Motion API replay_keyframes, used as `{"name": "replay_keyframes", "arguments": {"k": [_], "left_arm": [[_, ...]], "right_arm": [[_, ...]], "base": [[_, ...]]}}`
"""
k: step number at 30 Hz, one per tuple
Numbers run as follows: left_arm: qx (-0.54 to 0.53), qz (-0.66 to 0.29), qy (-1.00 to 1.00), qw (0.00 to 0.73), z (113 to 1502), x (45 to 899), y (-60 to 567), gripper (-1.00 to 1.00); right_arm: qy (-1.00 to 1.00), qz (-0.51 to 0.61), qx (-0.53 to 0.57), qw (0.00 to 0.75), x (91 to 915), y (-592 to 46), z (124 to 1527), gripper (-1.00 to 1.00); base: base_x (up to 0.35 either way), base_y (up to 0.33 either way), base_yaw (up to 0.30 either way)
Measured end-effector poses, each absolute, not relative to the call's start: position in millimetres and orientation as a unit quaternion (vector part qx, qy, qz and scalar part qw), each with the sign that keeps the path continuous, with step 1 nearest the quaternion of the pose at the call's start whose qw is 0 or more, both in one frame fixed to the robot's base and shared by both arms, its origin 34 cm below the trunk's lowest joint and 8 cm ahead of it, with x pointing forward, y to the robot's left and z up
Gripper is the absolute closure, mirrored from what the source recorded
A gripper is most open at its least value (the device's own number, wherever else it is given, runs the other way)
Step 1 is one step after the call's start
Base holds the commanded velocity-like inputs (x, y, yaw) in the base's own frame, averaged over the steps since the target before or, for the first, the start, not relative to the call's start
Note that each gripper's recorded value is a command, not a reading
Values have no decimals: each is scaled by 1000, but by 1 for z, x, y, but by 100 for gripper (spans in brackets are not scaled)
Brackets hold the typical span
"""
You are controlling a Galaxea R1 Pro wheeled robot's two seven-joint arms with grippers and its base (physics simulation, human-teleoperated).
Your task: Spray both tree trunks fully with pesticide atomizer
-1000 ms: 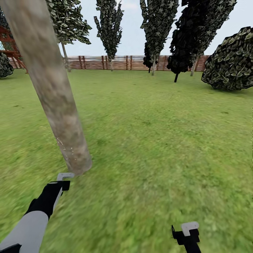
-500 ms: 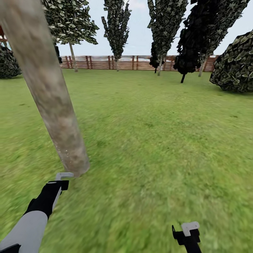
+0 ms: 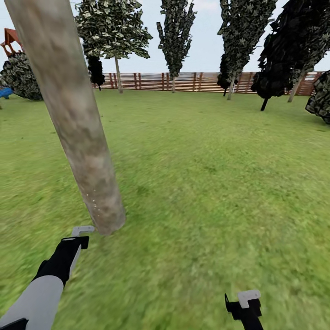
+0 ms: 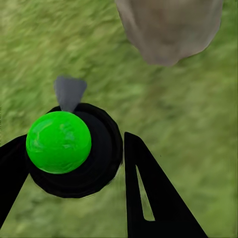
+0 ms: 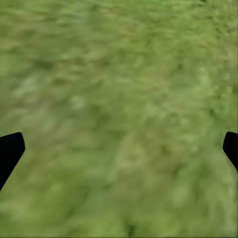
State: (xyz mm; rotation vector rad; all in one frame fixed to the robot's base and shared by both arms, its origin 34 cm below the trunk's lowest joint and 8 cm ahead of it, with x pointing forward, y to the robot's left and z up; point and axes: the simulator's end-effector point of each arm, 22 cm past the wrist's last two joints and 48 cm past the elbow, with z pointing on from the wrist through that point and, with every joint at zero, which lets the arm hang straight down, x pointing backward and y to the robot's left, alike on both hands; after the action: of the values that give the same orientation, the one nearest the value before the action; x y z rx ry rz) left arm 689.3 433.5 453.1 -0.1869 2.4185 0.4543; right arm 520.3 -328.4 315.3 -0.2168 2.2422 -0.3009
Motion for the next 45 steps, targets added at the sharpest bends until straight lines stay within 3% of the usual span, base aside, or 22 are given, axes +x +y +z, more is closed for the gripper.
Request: {"name": "replay_keyframes", "arguments": {"k": [15, 31, 39, 45], "left_arm": [[-71, 173, 925, 330, 453, 690, 431, 100], [-72, 172, 926, 329, 452, 689, 431, 100], [-74, 168, 921, 342, 464, 700, 430, 100], [-53, 102, 915, 386, 519, 761, 398, 100]], "right_arm": [[895, -119, -86, 420, 520, -327, 315, -100], [895, -119, -87, 420, 520, -327, 315, -100], [895, -120, -87, 420, 520, -329, 315, -100], [895, -120, -88, 421, 520, -329, 315, -100]], "base": [[125, -222, 11], [0, -275, 256], [0, -32, 36], [0, 0, 0]]}}
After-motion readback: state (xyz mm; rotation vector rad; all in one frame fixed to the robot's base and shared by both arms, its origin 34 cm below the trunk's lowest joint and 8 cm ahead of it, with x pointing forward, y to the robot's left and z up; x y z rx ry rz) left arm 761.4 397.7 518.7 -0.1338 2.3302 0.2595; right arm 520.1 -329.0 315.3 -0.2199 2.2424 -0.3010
